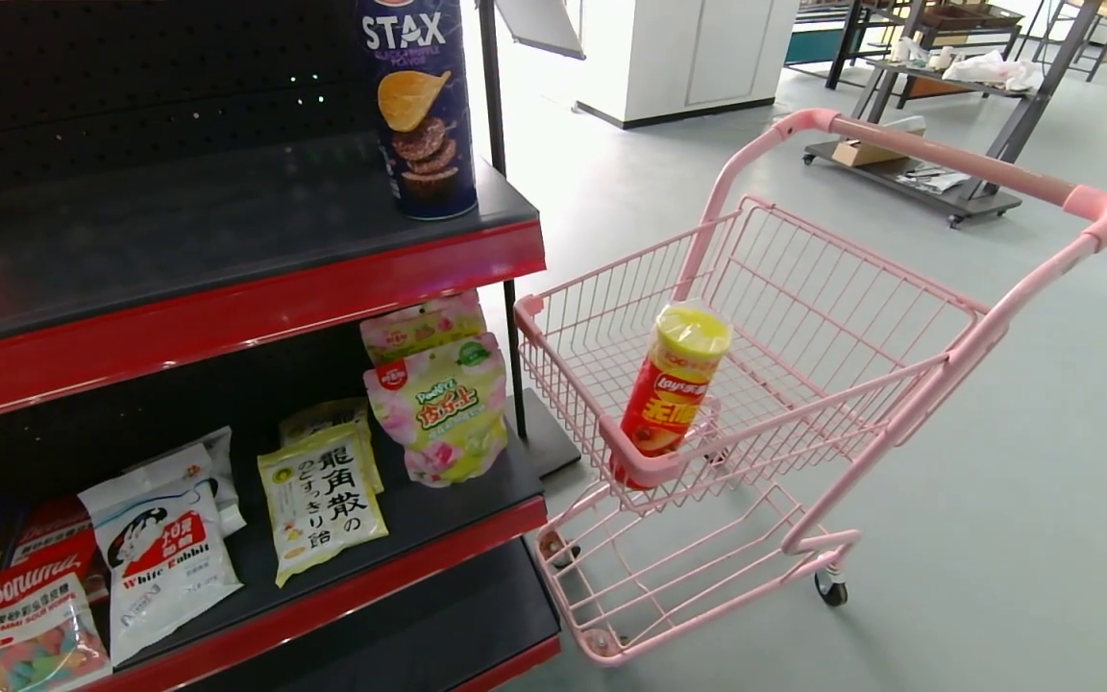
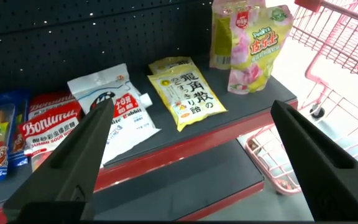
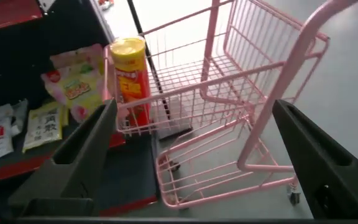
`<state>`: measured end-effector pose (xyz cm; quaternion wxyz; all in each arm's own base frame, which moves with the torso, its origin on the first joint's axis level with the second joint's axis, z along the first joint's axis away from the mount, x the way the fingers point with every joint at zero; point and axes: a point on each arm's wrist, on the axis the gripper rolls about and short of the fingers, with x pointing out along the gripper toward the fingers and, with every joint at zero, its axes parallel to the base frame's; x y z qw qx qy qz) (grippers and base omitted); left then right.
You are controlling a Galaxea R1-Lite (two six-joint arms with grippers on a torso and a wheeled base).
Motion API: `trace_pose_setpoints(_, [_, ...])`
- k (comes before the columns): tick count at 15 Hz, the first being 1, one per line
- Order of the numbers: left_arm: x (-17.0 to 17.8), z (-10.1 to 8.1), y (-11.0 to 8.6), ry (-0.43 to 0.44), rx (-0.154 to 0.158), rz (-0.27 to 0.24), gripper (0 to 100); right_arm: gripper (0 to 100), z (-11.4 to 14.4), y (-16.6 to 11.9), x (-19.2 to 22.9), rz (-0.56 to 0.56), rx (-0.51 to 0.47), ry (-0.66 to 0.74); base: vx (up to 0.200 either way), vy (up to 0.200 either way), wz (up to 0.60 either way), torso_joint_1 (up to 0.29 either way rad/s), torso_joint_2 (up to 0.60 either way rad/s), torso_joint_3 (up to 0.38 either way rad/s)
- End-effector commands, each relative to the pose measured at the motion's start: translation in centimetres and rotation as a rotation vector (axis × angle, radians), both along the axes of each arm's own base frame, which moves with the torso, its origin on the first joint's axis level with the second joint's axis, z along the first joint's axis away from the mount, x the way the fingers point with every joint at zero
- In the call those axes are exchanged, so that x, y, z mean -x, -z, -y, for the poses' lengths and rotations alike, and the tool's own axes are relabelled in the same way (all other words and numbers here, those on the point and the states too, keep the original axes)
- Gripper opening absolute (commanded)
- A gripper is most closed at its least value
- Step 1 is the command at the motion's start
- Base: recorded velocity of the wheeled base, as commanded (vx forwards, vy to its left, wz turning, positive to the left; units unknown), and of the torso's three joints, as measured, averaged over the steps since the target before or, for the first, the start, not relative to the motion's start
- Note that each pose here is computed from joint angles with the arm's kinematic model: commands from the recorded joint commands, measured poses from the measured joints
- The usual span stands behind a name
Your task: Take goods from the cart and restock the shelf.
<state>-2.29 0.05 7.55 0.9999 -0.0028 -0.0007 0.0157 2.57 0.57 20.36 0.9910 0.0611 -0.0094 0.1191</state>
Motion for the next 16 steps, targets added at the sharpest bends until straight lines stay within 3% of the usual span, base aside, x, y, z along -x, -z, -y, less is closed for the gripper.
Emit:
trace_pose_setpoints(1, [0.0, 0.0, 0.0, -0.001, 0.001, -0.001, 100, 100, -5.0, -0.9, -13.8, -0.205, -0.024, -0.360, 0.000, 0.000, 0.00, 0.000, 0.00, 0.000])
trace_pose_setpoints(4, [0.0, 0.0, 0.0, -0.001, -0.001, -0.001, 100, 100, -6.4, 1.7, -17.7, -0.266, -0.012, -0.471, 0.000, 0.000, 0.00, 0.000, 0.00, 0.000])
trace_pose_setpoints(6, [0.0, 0.0, 0.0, -0.001, -0.001, -0.001, 100, 100, -6.7, 3.7, -20.4, -0.268, -0.017, -0.558, 0.000, 0.000, 0.00, 0.000, 0.00, 0.000])
trace_pose_setpoints(9, [0.0, 0.0, 0.0, -0.001, -0.002, -0.001, 100, 100, -6.6, 5.9, -23.1, -0.226, 0.059, -0.617, 0.000, 0.000, 0.00, 0.000, 0.00, 0.000])
trace_pose_setpoints(16, [0.0, 0.0, 0.0, -0.001, -0.018, 0.000, 100, 100, -7.8, 6.4, -27.4, -0.178, 0.073, -0.689, 0.000, 0.000, 0.00, 0.000, 0.00, 0.000])
